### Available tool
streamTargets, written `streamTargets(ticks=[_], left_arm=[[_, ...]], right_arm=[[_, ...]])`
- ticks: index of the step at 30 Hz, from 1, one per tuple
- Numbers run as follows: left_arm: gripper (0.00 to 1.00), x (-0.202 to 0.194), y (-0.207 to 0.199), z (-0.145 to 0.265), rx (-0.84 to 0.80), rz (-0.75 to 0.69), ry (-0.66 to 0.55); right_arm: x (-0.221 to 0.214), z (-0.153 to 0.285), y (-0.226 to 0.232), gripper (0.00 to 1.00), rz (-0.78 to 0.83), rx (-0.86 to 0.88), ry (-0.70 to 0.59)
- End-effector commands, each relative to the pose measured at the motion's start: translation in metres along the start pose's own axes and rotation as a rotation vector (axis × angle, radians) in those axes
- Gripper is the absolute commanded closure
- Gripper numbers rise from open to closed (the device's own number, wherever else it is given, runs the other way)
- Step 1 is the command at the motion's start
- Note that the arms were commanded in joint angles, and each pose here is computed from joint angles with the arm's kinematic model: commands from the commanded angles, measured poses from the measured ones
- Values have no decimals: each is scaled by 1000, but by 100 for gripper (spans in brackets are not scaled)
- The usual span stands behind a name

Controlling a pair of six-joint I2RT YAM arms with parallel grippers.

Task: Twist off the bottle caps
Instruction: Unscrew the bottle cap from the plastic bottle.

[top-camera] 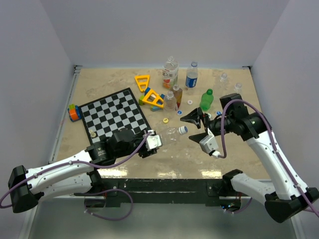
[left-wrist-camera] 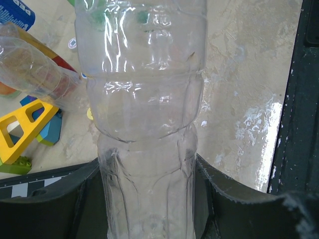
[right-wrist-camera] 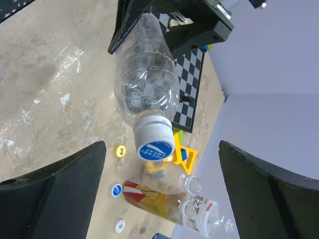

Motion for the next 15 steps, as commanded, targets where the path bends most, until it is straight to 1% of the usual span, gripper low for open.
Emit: streamTargets(ticks=[1, 5, 7, 9, 11, 12, 14, 15], left_arm=[[100, 8, 2, 1, 13, 3, -36], [100, 8, 3, 1, 24, 6, -33], [100, 9, 3, 0, 29, 8, -33], [100, 8, 4, 0, 35, 8, -29], [100, 8, 4, 1, 41, 8, -28], [100, 8, 5, 1, 44, 10, -27], [100, 8, 5, 1, 51, 11, -27], [100, 8, 5, 1, 52, 10, -25]], right_arm=[[17, 15, -2, 2, -59, -64, 18], [26, 28, 6, 2, -160, -116, 89], [31, 35, 6, 2, -260, -169, 121], [35, 40, 7, 2, -405, -232, 144], [35, 43, 8, 2, -670, -346, 167], [32, 41, 8, 2, -772, -396, 166], [28, 35, 14, 2, -860, -385, 151], [30, 32, 14, 2, -903, -370, 113]])
Point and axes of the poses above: each gripper's point midway between its finger pads, its own z axis back along the fingers, its own y axis along the line the jaws close on, x = y × z, the point moved 9 cm from there along z, back along the fingers, and after that the axes turned 2 degrees about z, right-handed, at the moved point
